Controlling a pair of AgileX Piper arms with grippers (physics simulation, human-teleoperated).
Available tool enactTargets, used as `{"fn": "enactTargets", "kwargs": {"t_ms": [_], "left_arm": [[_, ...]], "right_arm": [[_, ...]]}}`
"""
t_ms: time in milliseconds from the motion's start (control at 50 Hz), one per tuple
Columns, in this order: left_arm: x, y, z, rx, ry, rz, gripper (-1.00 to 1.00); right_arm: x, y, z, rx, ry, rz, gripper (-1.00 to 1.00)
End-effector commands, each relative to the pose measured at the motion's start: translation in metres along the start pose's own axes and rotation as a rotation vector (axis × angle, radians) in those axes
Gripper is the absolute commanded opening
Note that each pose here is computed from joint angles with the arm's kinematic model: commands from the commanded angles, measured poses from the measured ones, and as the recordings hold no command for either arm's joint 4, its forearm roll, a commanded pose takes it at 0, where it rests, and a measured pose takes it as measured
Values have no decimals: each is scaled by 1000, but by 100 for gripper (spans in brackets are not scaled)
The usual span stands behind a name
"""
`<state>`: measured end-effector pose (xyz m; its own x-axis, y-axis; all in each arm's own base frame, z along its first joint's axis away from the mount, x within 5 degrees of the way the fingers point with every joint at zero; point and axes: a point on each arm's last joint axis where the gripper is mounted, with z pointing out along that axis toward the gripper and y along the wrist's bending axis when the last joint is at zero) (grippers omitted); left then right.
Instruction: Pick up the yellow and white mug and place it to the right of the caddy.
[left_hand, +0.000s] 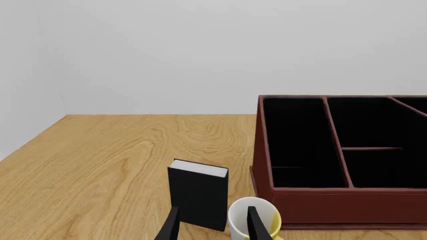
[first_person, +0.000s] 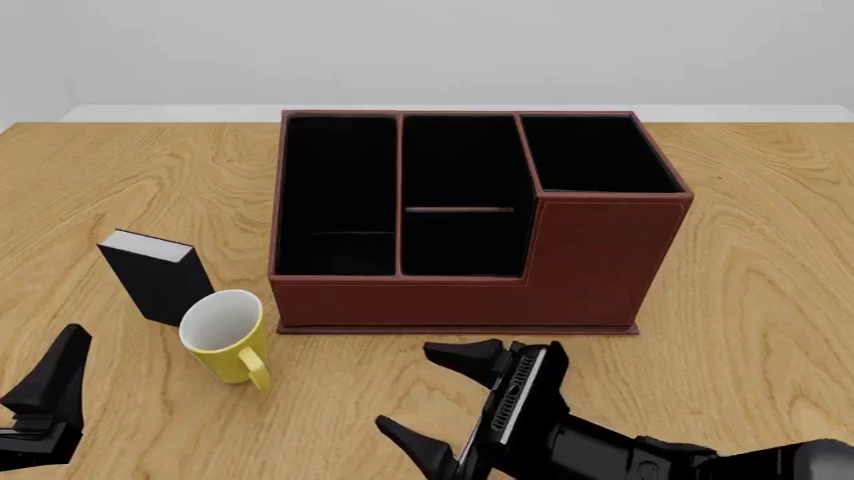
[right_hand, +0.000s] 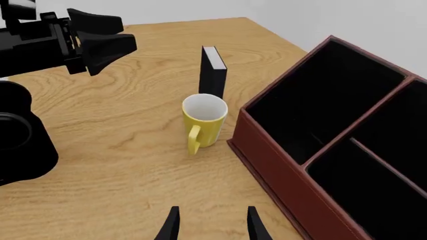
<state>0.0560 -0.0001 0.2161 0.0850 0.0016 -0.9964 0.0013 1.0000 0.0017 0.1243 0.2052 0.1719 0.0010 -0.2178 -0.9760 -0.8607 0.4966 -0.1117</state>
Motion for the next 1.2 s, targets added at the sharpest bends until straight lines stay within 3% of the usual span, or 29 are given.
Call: {"fn": "enactTargets", "kwargs": {"t_ms": [20,340,1200], "left_arm": [[-1,0,0,1,0,-1,100],[0,0,0,1,0,0,100],[-1,0,0,1,-1,-1,100]], "right_arm": [[-6,3,14,-16,8,-3,100],[2,9,39,-36,37,2,100],[-10,27,78,-89,34,-23,100]]}}
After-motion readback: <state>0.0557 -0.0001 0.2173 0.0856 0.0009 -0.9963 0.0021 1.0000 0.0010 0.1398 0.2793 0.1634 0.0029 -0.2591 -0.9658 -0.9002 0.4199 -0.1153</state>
